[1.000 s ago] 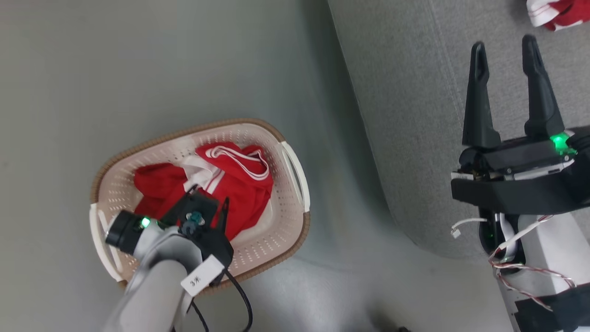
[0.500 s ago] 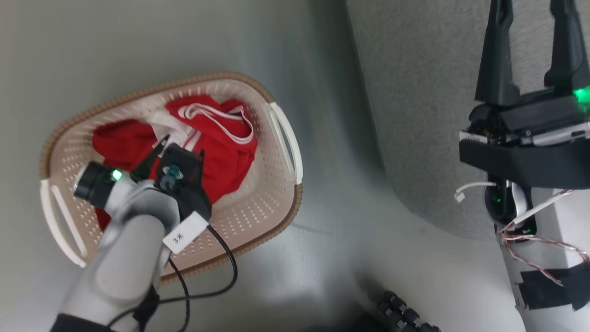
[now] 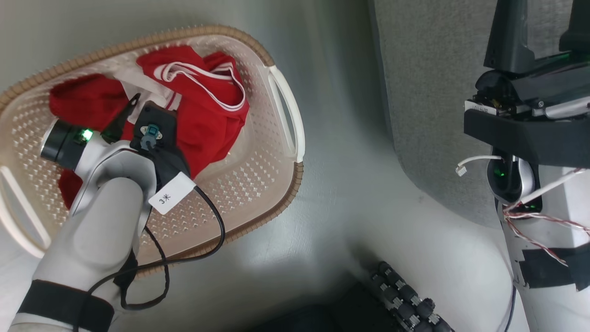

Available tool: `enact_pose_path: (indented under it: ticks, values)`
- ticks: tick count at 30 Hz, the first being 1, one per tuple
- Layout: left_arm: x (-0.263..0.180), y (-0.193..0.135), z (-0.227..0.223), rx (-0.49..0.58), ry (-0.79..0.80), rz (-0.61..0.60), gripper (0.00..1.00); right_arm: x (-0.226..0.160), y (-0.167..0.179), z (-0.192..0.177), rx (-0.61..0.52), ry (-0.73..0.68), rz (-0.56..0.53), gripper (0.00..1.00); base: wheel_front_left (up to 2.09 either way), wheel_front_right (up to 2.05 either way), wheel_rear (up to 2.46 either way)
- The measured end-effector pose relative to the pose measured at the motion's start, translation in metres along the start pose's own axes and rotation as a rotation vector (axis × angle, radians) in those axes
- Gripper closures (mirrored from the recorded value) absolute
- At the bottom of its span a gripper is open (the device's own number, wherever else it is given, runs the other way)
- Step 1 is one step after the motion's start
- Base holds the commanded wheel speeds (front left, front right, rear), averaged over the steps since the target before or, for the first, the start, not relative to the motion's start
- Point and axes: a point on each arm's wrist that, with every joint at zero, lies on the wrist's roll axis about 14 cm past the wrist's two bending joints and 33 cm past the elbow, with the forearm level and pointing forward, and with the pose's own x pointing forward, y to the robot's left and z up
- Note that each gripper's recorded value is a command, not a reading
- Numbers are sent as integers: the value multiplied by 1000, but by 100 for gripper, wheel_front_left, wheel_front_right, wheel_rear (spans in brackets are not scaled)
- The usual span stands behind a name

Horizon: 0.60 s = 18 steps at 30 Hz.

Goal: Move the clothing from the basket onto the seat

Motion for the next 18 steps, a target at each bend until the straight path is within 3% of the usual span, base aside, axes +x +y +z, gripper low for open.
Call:
enact_pose_path:
  ticks: [17,18]
  values:
    - [18,10,-25,9,67,48,2,0,-1,-29,-8,60,3,0,0,0,0]
    - [18,10,-26,8,69,47,50,0,-1,-30,-9,61,3,0,0,0,0]
